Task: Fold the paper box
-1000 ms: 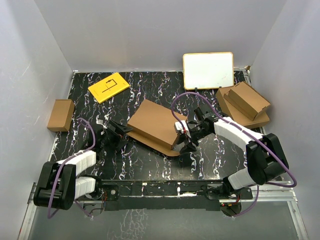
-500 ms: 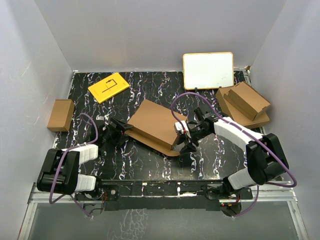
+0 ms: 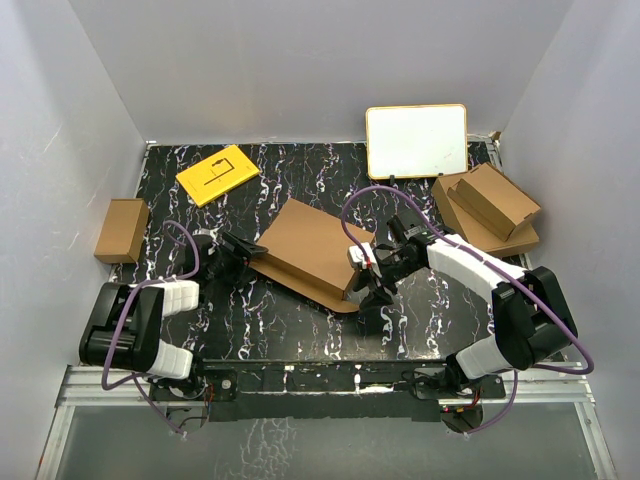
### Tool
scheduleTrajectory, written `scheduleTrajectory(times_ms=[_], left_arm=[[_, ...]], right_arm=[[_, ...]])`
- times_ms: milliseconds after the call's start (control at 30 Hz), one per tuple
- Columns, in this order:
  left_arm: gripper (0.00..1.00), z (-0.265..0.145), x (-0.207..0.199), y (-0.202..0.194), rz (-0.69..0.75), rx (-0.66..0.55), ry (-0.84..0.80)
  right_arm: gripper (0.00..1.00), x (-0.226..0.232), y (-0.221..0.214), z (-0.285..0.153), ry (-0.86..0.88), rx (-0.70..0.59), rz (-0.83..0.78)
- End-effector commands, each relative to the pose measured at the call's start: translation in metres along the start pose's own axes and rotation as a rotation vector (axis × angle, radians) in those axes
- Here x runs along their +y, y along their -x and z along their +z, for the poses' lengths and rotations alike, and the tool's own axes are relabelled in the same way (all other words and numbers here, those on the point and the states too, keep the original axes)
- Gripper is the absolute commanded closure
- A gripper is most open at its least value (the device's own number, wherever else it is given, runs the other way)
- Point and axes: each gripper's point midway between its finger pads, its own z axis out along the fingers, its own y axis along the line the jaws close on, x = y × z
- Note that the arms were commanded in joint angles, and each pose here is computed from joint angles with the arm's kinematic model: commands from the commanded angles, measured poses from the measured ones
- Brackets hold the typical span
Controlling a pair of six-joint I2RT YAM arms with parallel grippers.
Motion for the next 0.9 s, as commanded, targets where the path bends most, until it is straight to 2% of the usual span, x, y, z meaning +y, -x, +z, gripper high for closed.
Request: scheduleTrajectory(times_ms=[0,300,367,867], left_arm=[[0.31,0.0039,-0.0102,0.0062,0.024,-0.014,-0.012],[0.34,0.0051,-0.0066,0.0062,0.019,-0.004,0.024],[0.38,0.005,-0.0062,0.0066,0.021,-0.003,0.03],[0.43,0.0049,-0.0054,0.0067,0.022,0.004,0.051]], right_arm=[[0.48,0.0006,0.0121,0.0024,0.011,-0.053,-0.071],[0.48,0.0011,0.0113,0.0036,0.015,-0.048,-0.07],[0.48,0.0011,0.0112,0.0036,0.015,-0.047,-0.071],[0.48,0.0017,0.0116,0.0035,0.016,-0.045,-0.073]])
